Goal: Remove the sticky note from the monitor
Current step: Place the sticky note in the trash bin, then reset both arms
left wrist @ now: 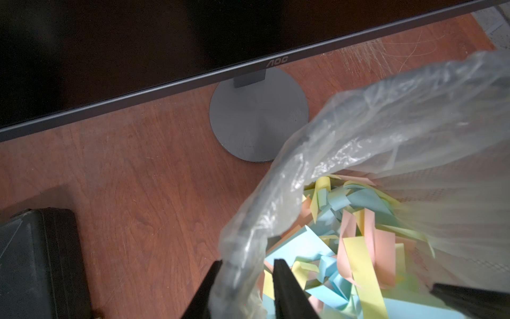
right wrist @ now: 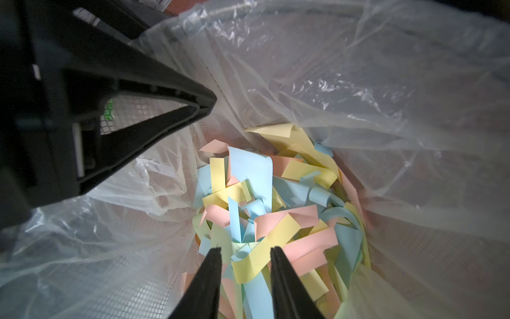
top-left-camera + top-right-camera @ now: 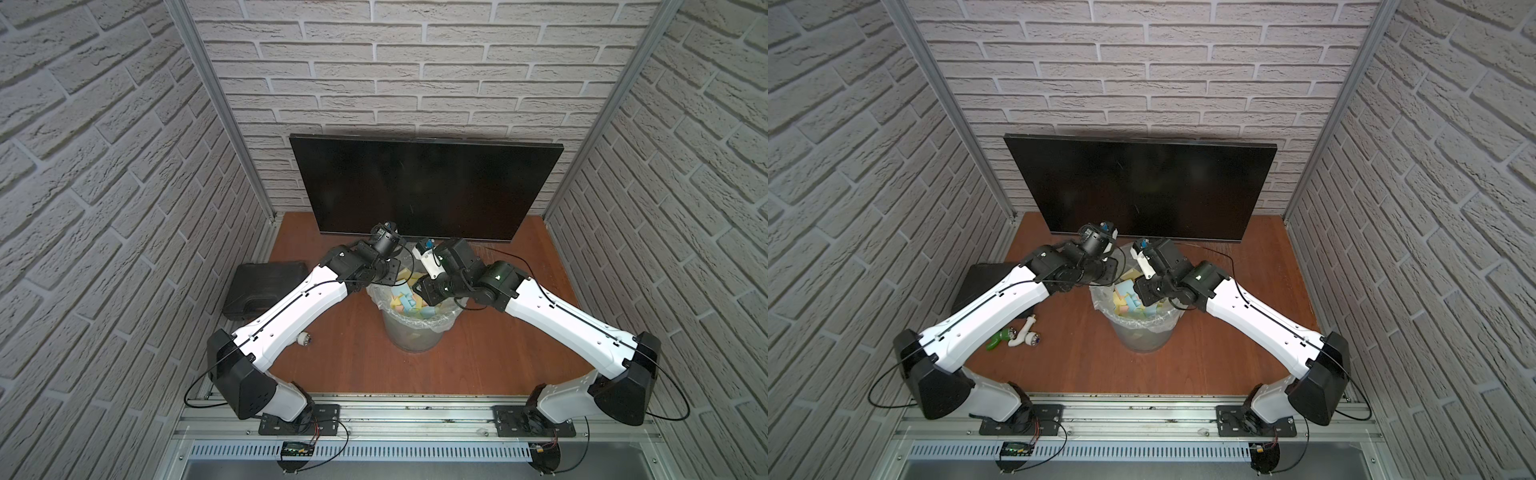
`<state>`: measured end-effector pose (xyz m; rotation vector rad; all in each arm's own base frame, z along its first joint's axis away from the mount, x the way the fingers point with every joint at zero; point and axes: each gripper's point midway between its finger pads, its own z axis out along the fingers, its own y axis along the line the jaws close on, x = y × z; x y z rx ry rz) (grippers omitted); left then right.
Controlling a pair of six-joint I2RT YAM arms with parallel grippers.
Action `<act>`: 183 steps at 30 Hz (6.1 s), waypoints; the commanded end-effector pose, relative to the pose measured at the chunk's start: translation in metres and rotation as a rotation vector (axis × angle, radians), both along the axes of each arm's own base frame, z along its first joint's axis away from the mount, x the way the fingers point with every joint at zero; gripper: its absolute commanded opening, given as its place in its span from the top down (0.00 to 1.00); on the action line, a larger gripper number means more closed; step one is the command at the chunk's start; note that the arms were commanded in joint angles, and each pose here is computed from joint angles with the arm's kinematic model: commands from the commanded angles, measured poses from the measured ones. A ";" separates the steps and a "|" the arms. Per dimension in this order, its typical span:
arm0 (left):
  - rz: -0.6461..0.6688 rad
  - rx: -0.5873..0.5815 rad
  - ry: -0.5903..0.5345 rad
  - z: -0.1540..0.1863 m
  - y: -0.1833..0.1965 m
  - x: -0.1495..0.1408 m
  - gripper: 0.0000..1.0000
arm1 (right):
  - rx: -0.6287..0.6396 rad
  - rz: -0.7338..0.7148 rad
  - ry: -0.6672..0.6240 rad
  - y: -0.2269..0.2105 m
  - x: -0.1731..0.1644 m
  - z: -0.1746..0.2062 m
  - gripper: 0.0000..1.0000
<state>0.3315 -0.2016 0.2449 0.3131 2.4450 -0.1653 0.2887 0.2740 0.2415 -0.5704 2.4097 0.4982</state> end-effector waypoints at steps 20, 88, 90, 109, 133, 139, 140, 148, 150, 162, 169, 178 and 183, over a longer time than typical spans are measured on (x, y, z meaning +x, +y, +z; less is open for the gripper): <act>-0.009 -0.030 -0.017 0.007 -0.004 -0.004 0.60 | 0.133 -0.086 -0.165 -0.025 0.007 0.073 0.58; 0.418 0.137 -0.125 -0.011 0.179 -0.039 0.02 | 0.019 -0.873 -0.390 -0.262 -0.019 0.019 0.21; 0.429 0.161 -0.116 -0.026 0.182 -0.033 0.02 | 0.030 -0.883 -0.396 -0.263 -0.020 0.012 0.19; 0.294 0.410 -0.191 -0.067 0.186 0.022 0.02 | 0.031 -0.936 -0.450 -0.281 -0.034 -0.014 0.14; 0.309 0.227 -0.504 -0.138 0.233 0.064 0.02 | 0.018 -0.757 -0.655 -0.266 -0.028 -0.009 0.00; 0.302 0.181 -0.519 -0.148 0.233 0.066 0.02 | -0.046 -0.719 -0.687 -0.266 -0.024 -0.016 0.00; 0.304 0.171 -0.519 -0.149 0.234 0.065 0.02 | -0.056 -0.707 -0.690 -0.265 -0.023 -0.018 0.00; 0.295 0.165 -0.558 -0.156 0.232 0.060 0.02 | -0.094 -0.640 -0.708 -0.255 -0.007 -0.023 0.01; 0.296 0.165 -0.559 -0.155 0.232 0.061 0.02 | -0.104 -0.636 -0.700 -0.254 -0.001 -0.029 0.01; 0.296 0.158 -0.551 -0.156 0.233 0.061 0.02 | -0.180 -0.663 -0.695 -0.264 0.041 -0.070 0.02; 0.295 0.152 -0.548 -0.156 0.233 0.062 0.02 | -0.182 -0.671 -0.656 -0.269 0.055 -0.097 0.02; 0.295 0.150 -0.548 -0.156 0.233 0.062 0.02 | -0.184 -0.702 -0.669 -0.281 0.080 -0.113 0.02; 0.297 0.151 -0.545 -0.157 0.234 0.062 0.02 | -0.185 -0.703 -0.666 -0.286 0.088 -0.127 0.02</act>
